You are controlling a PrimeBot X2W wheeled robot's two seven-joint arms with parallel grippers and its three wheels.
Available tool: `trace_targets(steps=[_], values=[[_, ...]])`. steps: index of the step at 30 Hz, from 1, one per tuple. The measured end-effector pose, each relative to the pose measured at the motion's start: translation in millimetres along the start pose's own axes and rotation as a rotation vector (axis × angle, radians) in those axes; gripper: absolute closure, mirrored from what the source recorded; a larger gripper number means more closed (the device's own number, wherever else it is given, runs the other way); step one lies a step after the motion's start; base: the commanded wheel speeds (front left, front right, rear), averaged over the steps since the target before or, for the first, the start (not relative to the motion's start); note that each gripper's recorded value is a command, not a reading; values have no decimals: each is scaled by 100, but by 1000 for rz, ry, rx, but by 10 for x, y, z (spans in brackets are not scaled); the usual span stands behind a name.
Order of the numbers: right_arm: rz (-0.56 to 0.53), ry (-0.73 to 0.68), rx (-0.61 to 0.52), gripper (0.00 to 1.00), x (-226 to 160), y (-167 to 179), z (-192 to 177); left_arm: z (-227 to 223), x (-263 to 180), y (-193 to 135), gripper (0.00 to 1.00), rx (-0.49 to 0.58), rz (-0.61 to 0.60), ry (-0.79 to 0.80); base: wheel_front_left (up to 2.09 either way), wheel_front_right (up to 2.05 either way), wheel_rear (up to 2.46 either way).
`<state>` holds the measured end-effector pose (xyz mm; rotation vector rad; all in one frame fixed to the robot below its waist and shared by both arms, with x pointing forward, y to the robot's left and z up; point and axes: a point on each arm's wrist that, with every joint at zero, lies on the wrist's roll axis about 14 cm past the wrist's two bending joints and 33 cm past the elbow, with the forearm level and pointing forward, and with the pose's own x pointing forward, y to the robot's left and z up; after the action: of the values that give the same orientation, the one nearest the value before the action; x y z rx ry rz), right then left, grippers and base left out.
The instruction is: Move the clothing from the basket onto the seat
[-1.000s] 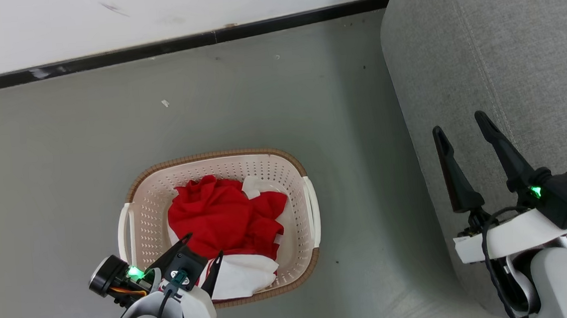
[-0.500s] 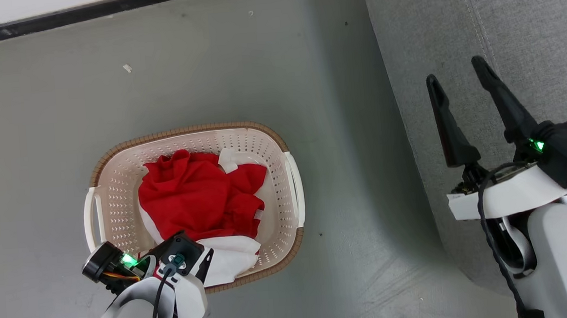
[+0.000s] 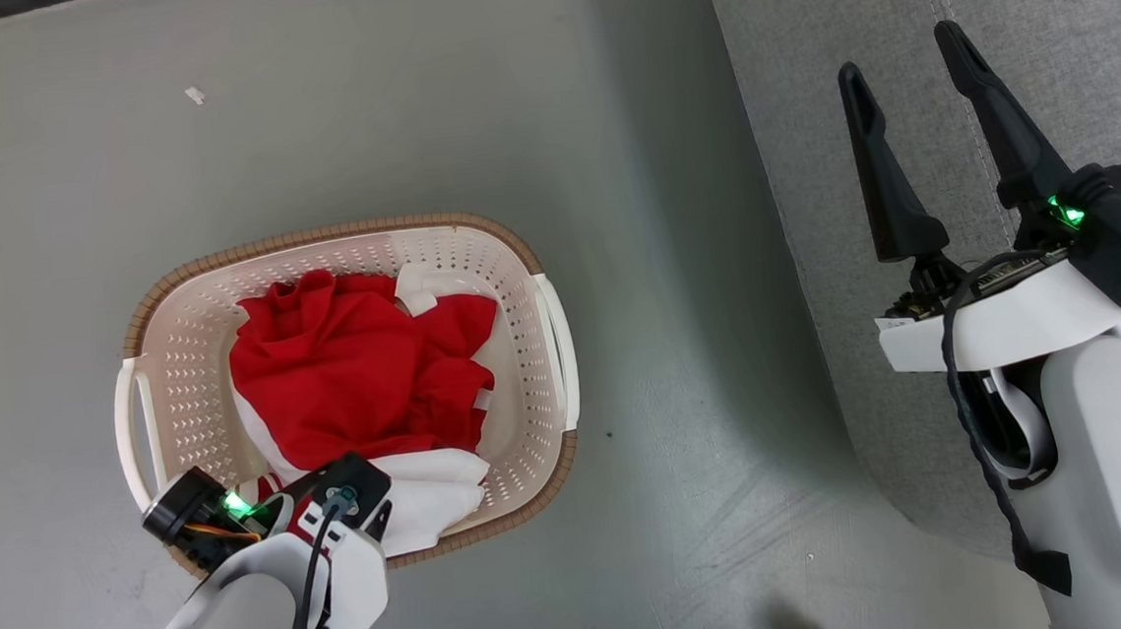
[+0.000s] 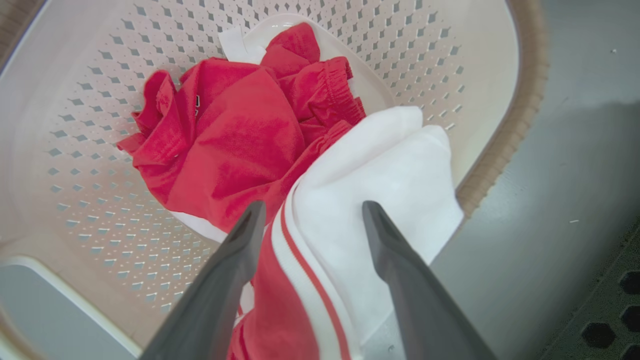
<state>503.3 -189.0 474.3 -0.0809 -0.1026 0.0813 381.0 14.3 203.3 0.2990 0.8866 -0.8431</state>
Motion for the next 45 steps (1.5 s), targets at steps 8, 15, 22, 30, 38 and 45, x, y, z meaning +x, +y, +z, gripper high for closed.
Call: trace_targets(steps=[8, 15, 22, 30, 38, 45], values=[[-3, 27, 14, 0, -1, -15, -108, -152, 93, 14, 0, 25, -20, 81, 0, 0, 0], [-10, 24, 10, 0, 40, -61, -115, -340, 148, -1, 0, 45, -43, 171, 0, 0, 0], [-23, 37, 9, 0, 38, -115, -159, -372, 209, -140, 100, 43, -86, 198, 0, 0, 0], [-48, 38, 4, 0, 30, -201, -153, 57, 272, -97, 100, -14, -76, 49, 0, 0, 0], [-56, 24, 8, 0, 45, -218, -108, 379, 199, 101, 100, -117, -17, -104, 0, 0, 0], [-67, 12, 15, 0, 55, -242, -56, 737, 50, 328, 100, -203, 62, -272, 0, 0, 0]])
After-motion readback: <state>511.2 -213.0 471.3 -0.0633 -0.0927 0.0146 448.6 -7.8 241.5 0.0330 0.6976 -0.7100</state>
